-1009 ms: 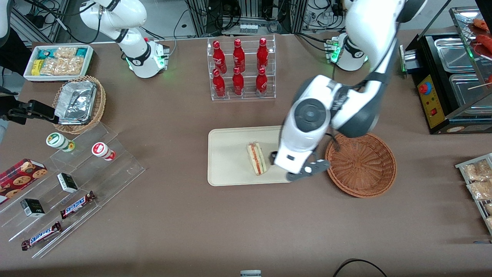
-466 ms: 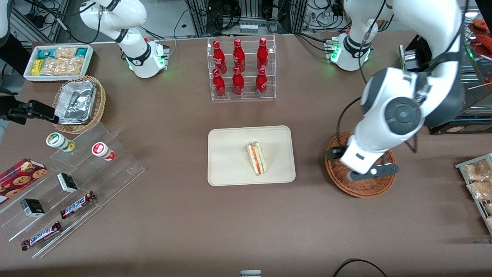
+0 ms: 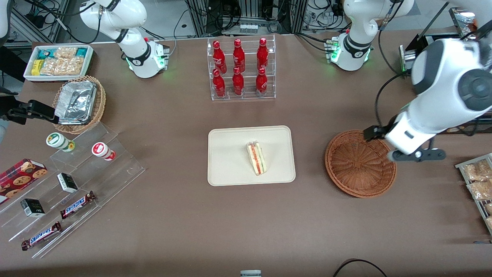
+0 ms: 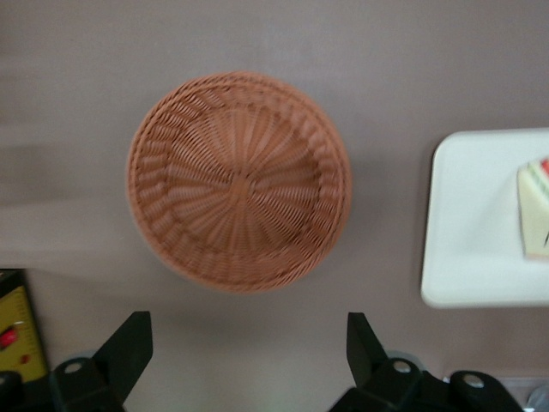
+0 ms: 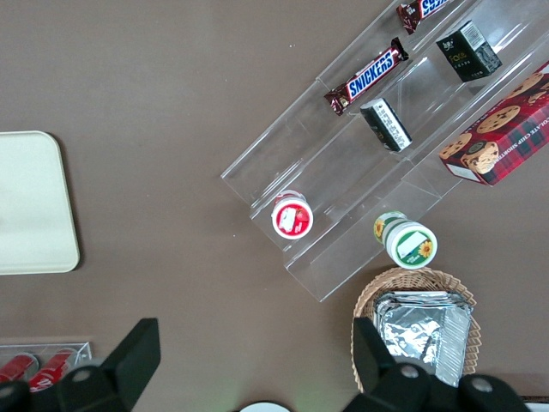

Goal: Place sandwich from basket to tray

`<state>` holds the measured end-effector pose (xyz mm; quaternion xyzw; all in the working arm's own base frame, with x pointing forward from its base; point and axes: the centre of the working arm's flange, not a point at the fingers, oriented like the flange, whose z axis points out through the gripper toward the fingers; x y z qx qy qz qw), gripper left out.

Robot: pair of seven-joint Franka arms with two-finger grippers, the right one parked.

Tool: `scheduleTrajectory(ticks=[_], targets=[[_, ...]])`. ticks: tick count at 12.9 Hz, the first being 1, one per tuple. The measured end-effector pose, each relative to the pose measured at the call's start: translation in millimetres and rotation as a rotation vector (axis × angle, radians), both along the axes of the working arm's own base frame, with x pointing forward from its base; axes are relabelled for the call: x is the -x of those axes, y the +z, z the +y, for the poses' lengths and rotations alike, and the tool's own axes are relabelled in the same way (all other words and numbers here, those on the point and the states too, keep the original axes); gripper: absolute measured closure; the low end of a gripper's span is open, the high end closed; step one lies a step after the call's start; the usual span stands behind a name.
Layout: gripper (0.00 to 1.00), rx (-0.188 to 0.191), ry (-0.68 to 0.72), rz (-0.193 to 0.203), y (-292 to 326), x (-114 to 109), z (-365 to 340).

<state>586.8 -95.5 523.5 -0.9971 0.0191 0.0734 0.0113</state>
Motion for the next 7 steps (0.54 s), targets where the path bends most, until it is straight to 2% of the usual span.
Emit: scheduleTrajectory(ticks=[4, 7], targets=[[0.00, 0.041, -0.106, 0.038, 54.7, 37.3, 47.3], [0.00, 0.037, -0.132, 0.039, 82.1, 59.9, 52.6]])
